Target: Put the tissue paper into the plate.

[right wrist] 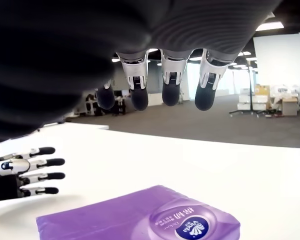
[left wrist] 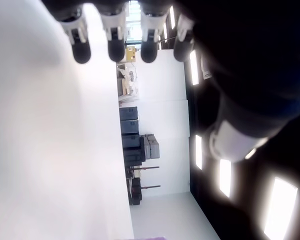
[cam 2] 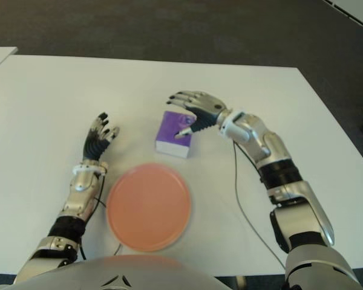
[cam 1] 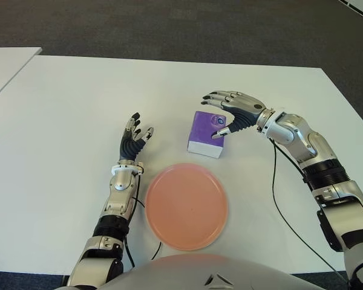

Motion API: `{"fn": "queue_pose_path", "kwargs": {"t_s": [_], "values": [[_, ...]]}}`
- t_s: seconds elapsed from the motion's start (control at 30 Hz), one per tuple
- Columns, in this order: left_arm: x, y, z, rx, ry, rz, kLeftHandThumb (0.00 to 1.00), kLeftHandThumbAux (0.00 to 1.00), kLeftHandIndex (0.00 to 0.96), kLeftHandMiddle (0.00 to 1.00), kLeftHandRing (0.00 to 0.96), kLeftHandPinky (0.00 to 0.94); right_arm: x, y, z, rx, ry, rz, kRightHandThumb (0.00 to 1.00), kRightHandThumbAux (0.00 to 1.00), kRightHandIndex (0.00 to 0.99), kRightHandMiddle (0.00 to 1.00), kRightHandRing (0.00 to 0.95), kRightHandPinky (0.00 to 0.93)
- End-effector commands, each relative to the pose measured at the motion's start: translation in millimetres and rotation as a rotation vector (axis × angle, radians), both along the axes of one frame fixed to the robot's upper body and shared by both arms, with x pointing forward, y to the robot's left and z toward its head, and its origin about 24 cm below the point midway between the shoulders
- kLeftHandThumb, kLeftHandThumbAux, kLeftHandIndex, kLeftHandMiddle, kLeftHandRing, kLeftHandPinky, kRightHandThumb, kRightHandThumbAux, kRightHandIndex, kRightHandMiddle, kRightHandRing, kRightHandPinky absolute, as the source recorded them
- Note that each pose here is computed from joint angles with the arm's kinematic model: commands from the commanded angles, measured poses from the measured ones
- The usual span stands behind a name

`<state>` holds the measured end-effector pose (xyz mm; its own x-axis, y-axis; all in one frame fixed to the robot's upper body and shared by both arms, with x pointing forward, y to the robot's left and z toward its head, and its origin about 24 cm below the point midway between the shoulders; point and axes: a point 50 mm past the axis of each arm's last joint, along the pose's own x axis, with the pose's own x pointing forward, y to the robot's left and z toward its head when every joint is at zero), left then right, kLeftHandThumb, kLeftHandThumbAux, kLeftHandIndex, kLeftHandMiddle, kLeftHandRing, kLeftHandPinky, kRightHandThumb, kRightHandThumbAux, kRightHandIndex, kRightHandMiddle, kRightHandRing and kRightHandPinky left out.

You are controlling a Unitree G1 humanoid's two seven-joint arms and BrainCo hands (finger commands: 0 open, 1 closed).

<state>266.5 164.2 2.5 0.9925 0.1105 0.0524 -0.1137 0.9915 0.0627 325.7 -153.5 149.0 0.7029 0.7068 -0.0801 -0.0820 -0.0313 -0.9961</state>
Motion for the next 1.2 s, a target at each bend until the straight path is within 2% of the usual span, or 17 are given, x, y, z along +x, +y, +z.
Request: {"fn": "queue_pose_path", "kwargs": {"t_s": [0.03, 0.5, 0.8, 1.2], "values": [[-4.5, 1.6, -7.9, 0.003, 0.031, 0.000, 0.190, 0.680, 0.092, 0.065, 0.035, 0.034, -1.9, -4.5, -4.2, 0.001, 0.034, -0.011, 0.318, 0.338, 0.000, 0.000, 0.000, 0.000], [-5.2, 0.7, -7.9, 0.012, 0.031, -0.009, 0.161, 0.698, 0.077, 0.055, 0.027, 0.015, -3.9, 1.9, -11.7, -0.020, 0.062, 0.021, 0.278, 0.314, 0.000, 0.000, 0.000, 0.000], [-5.0, 0.9, -9.4, 0.017, 0.026, -0.003, 0.139, 0.713, 0.076, 0.053, 0.028, 0.015, 0.1, 11.1, -34.9, -0.046, 0.114, 0.014, 0.308, 0.318, 0.000, 0.000, 0.000, 0.000], [-4.4, -0.3, -9.2, 0.011, 0.024, -0.006, 0.148, 0.710, 0.083, 0.054, 0.027, 0.014, 5.1, 17.8, -49.3, -0.089, 0.153, 0.005, 0.347, 0.311, 0.000, 0.000, 0.000, 0.000]]}}
